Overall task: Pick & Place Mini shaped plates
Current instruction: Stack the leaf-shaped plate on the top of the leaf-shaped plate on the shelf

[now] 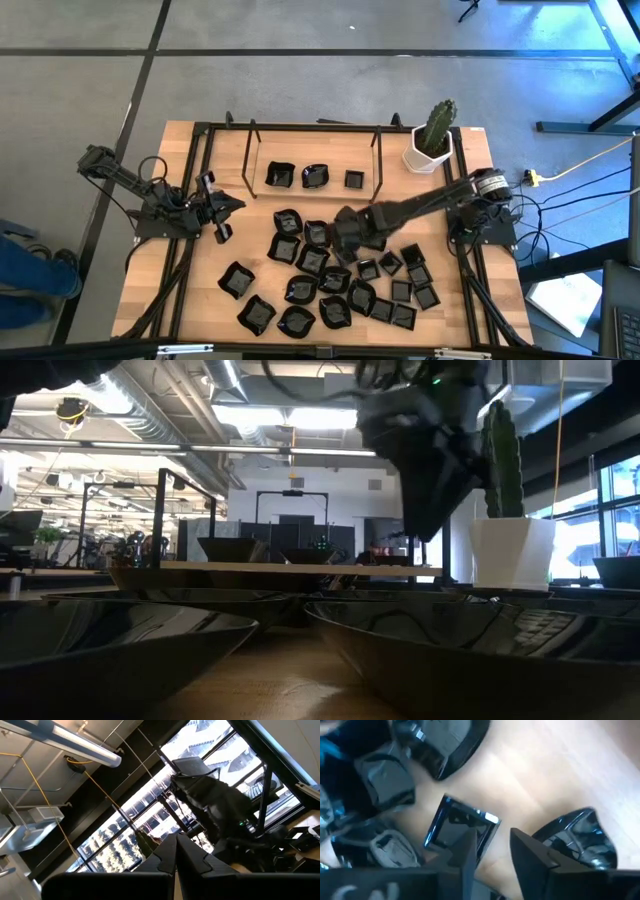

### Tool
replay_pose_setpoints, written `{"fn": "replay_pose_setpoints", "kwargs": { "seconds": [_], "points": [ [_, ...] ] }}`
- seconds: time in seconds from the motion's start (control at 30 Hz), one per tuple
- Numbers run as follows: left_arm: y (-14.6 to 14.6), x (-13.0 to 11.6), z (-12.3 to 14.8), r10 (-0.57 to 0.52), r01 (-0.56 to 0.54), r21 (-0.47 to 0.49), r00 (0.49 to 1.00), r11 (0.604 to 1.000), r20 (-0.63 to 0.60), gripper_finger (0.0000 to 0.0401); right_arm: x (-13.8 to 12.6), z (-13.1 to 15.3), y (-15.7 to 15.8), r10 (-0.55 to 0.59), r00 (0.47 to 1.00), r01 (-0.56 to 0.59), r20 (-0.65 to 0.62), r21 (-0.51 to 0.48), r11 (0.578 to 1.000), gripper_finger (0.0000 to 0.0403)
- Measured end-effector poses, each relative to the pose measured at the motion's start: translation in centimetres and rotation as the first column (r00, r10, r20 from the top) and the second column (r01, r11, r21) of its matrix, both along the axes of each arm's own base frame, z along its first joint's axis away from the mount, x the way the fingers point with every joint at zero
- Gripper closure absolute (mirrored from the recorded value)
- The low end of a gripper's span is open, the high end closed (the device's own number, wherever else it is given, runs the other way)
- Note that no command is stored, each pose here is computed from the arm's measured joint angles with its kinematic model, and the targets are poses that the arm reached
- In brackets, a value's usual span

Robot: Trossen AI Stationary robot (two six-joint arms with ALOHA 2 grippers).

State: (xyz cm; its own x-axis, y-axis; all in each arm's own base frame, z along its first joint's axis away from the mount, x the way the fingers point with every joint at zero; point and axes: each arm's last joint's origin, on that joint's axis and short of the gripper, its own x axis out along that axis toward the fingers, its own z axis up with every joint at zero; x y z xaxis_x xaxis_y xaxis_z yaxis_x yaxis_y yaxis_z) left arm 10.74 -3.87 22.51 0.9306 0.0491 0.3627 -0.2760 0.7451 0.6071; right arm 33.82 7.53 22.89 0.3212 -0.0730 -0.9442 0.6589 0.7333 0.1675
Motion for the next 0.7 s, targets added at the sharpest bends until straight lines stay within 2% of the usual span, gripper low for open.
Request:
{"fn": "replay_pose_setpoints", "kwargs": {
  "seconds": [0.17, 0.3, 0.5, 0.7],
  "points": [
    [0.0, 0.0, 0.0, 0.006, -0.006, 0.014, 1.000, 1.000, -0.001, 0.0396, 0.0, -0.1, -1.5, -0.058, 0.998, 0.059, -0.036, 0.023, 0.998, 0.0257],
    [0.0, 0.0, 0.0, 0.009, -0.009, 0.014, 1.000, 1.000, -0.003, 0.0399, 0.0, -1.2, -1.7, -0.047, 0.991, 0.059, -0.126, 0.099, 0.993, 0.0257],
    [0.0, 0.0, 0.0, 0.013, -0.012, 0.014, 1.000, 1.000, -0.004, 0.0396, -0.1, -3.2, -1.7, -0.047, 0.965, 0.068, -0.256, 0.072, 0.995, 0.0257],
    [0.0, 0.0, 0.0, 0.013, -0.013, 0.014, 1.000, 1.000, -0.004, 0.0398, 0.2, -4.6, -2.1, -0.036, 0.951, 0.052, -0.308, 0.042, 0.998, 0.0257]
  ]
}}
